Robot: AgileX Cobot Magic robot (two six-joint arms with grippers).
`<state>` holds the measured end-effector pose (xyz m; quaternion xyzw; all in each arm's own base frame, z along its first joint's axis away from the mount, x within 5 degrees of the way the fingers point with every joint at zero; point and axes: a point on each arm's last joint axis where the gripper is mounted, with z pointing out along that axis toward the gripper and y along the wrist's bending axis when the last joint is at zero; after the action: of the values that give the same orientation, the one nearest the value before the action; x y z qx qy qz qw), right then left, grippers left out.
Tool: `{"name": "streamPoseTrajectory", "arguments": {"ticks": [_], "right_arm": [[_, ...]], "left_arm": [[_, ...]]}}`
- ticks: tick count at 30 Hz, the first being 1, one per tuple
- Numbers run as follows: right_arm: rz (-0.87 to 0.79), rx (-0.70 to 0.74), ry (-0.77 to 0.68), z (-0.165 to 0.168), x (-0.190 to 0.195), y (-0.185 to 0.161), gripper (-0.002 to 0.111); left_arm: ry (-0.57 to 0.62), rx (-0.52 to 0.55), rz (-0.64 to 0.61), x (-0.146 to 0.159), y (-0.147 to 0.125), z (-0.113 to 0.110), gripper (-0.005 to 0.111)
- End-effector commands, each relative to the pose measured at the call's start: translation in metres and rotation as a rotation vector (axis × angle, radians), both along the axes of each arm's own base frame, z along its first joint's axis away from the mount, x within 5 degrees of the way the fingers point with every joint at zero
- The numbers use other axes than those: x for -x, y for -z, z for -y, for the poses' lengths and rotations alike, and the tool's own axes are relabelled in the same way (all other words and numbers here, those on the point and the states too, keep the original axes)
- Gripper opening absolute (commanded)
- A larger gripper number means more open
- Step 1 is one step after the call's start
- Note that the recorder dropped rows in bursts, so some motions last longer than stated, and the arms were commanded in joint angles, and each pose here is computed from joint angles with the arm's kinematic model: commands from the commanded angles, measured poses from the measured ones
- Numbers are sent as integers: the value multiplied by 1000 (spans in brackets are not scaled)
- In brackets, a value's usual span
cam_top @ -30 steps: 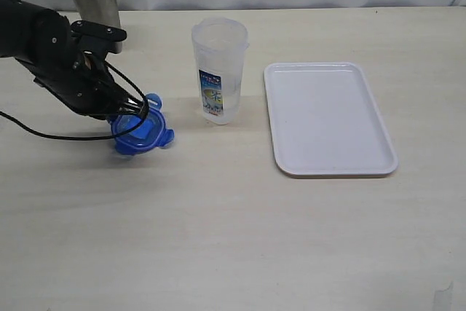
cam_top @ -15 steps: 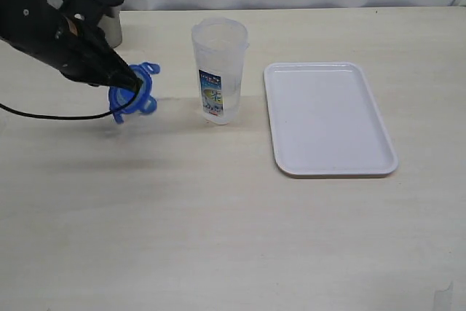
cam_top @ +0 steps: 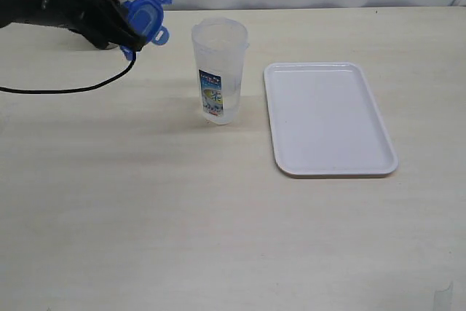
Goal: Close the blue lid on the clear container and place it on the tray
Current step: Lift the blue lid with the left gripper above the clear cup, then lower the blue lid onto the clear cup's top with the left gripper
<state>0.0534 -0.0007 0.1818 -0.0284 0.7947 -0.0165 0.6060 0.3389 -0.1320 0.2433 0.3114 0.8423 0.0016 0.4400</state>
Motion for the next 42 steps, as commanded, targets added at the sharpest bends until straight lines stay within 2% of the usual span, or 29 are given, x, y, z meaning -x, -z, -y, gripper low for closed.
{"name": "streamPoseTrajectory", "arguments": {"ticks": [1, 9, 19, 25, 28, 32, 34, 39, 40, 42], "right_arm": [[11, -1, 4, 0, 0, 0, 4], [11, -1, 4, 0, 0, 0, 4], [11, -1, 4, 0, 0, 0, 4], [11, -1, 4, 0, 0, 0, 4], [11, -1, 4, 0, 0, 0, 4], [11, -1, 4, 0, 0, 0, 4], [11, -1, 4, 0, 0, 0, 4], [11, -1, 4, 0, 0, 0, 4], [11, -1, 4, 0, 0, 0, 4], [11, -1, 4, 0, 0, 0, 4]], "left_arm": [[90, 13, 170, -1, -15, 15, 0], [223, -32, 380, -3, -29, 26, 0], [417, -231, 619, 5, -39, 49, 0], [545, -428, 666, 15, -35, 65, 0], [509, -452, 688, 15, -38, 66, 0], [319, -435, 764, 10, -49, 60, 0], [266, -501, 785, 10, -51, 58, 0], [155, -841, 792, 9, -37, 61, 0], [163, -878, 789, 9, -33, 63, 0], [201, -869, 771, 10, -26, 71, 0]]}}
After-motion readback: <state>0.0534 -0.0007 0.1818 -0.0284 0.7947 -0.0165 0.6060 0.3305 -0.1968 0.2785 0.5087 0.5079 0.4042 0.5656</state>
